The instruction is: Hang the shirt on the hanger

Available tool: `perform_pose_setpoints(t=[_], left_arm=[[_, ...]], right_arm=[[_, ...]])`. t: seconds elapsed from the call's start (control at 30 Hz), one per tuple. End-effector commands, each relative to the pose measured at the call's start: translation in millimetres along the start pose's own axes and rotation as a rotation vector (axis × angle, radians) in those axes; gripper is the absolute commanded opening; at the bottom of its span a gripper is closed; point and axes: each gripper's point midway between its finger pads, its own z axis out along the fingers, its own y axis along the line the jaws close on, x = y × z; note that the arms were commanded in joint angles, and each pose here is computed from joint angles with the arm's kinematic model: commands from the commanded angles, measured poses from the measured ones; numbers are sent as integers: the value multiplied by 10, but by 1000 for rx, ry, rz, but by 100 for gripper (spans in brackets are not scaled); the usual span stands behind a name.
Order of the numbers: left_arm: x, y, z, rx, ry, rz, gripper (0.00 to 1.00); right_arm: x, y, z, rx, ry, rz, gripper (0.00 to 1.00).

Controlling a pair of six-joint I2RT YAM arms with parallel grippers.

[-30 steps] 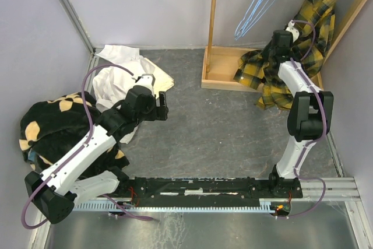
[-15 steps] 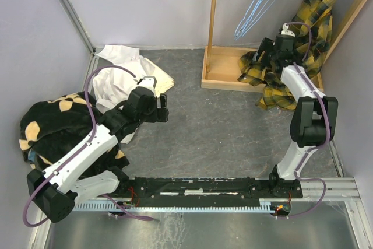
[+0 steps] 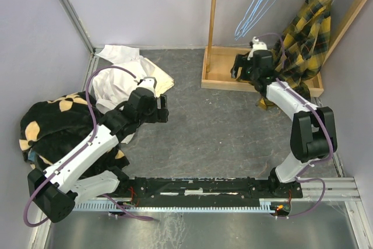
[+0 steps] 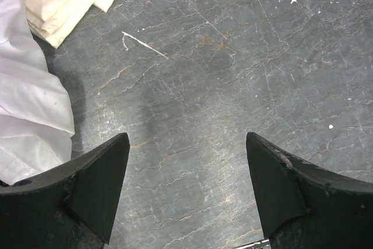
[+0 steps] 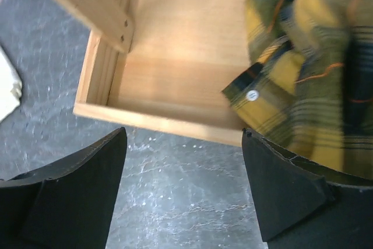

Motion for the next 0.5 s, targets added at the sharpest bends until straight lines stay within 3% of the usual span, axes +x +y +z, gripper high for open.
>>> perform_pose_setpoints(t=[0.0, 0.1, 0.27, 0.47], left_arm=[[-85, -4, -5, 7, -51, -30, 87], [-26, -8, 37, 13, -41, -34, 87], [42, -54, 56, 39, -13, -30, 87], [51, -28, -11, 45, -28, -37, 86]], right_arm=[[-99, 260, 13, -12, -62, -128, 87], [28, 445, 125, -64, -19, -157, 83], [141, 598, 321, -85, 14, -136, 56], [257, 769, 674, -65, 78, -117, 55]])
